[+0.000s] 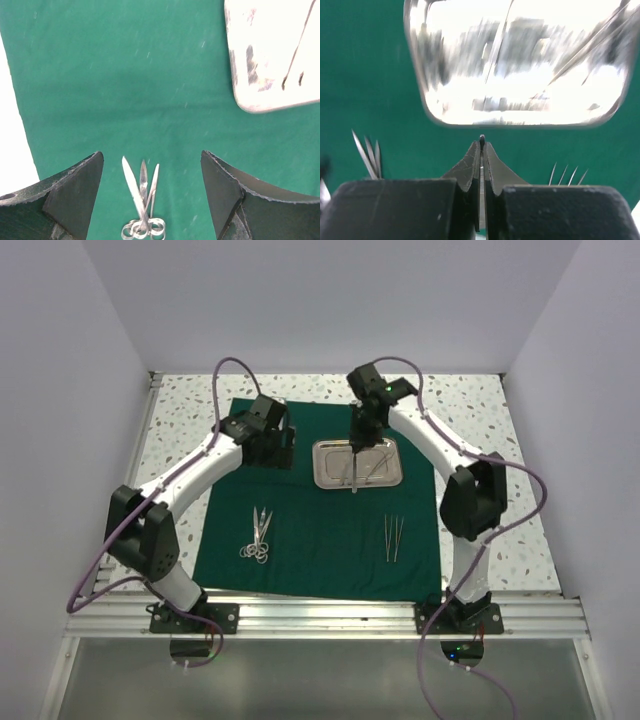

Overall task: Open and lay out the surgical kit
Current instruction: Pick up the medical item from the container, then place the medical item in the surgical kit.

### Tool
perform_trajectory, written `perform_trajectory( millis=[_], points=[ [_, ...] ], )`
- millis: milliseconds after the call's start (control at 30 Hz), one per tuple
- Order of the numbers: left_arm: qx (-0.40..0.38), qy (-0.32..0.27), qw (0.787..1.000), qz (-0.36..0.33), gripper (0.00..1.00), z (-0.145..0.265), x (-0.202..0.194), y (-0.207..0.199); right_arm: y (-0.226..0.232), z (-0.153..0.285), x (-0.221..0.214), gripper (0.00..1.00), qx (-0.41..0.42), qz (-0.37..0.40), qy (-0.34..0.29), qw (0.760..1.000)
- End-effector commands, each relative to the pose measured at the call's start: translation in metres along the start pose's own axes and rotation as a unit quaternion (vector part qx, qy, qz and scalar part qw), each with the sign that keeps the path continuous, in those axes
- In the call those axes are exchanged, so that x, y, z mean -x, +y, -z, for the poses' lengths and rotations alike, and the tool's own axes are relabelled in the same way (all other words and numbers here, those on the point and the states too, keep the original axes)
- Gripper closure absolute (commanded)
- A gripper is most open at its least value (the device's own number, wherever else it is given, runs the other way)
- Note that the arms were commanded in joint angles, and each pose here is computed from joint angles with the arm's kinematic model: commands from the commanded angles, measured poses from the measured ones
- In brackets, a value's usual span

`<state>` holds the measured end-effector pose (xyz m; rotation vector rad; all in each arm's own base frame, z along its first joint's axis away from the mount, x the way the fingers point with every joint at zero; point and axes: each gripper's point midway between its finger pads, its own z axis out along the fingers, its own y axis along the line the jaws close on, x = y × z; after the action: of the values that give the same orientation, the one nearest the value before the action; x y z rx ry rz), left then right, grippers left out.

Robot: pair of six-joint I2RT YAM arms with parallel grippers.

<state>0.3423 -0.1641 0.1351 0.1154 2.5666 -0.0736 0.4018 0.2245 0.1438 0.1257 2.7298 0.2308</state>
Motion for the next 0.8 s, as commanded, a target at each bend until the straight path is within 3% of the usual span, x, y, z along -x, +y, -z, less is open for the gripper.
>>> perform_trajectory(
  millis=[0,33,233,433,667,700,767],
  points=[
    [-0.018,-0.036,0.999,-0.006,0.18,0.0,0.042,-0.013,0.025,0.003,-0.056,1.0,0.036,0.029,0.024,0.999],
    [-0.02,-0.038,0.999,-0.006,0.18,-0.001,0.047,-0.015,0.016,-0.011,-0.091,1.0,0.02,0.029,0.059,0.998],
    [-0.03,-0.048,0.998,-0.007,0.18,-0.008,0.078,-0.03,0.018,-0.041,-0.156,1.0,0.026,0.027,0.094,0.995],
    [-0.031,-0.043,0.999,-0.009,0.18,-0.012,0.082,-0.033,0.021,-0.062,-0.162,1.0,0.009,0.006,0.099,0.995],
    [-0.031,-0.033,0.999,-0.011,0.19,-0.018,0.079,-0.035,0.028,-0.056,-0.169,1.0,0.021,-0.029,0.115,0.993],
    [-0.032,-0.036,0.999,-0.011,0.19,-0.018,0.083,-0.036,0.026,-0.055,-0.171,0.94,0.017,-0.029,0.12,0.992],
    [-0.033,-0.032,0.999,-0.009,0.19,-0.023,0.084,-0.038,0.024,-0.043,-0.17,0.56,0.017,-0.025,0.121,0.992]
  ],
)
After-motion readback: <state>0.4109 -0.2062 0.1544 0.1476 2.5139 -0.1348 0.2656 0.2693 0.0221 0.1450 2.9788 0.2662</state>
